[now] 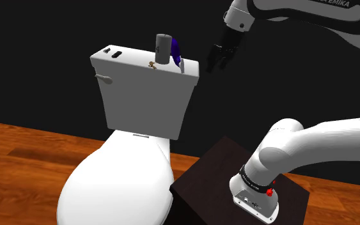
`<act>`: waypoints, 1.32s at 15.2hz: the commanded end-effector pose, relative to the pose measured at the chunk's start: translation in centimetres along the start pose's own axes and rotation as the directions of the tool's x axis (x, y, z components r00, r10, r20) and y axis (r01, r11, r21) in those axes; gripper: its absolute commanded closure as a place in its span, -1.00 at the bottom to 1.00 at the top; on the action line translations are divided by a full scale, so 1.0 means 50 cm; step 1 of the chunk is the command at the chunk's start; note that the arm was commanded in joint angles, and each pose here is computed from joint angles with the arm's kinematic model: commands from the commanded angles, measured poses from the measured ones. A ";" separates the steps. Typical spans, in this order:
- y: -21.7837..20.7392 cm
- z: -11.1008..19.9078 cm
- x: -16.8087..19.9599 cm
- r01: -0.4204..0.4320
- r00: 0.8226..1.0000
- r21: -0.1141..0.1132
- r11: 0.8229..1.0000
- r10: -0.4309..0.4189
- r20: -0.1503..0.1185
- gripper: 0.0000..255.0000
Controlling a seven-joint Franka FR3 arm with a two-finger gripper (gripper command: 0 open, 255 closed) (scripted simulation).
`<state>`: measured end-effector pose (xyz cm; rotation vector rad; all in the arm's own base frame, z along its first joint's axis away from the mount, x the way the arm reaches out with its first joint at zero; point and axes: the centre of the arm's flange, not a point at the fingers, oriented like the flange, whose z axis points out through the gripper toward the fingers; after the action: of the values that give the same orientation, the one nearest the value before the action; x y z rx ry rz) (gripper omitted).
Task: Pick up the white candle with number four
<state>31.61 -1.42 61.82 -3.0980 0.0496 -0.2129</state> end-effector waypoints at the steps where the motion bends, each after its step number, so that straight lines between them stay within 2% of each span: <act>1: 0.000 0.000 0.000 0.000 1.000 0.000 1.000 0.000 0.000 -1.00; 5: 0.018 -0.001 0.091 0.092 0.995 -0.025 0.995 -0.093 -0.035 -1.00; 10: 0.029 -0.007 0.206 0.205 0.975 -0.061 0.977 -0.209 -0.076 -1.00; 15: 0.026 -0.019 0.321 0.313 0.940 -0.101 0.945 -0.323 -0.112 -1.00; 20: 0.010 -0.035 0.435 0.414 0.890 -0.144 0.899 -0.433 -0.143 -1.00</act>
<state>51.80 -2.99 65.88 -3.1469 -0.5989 -0.4884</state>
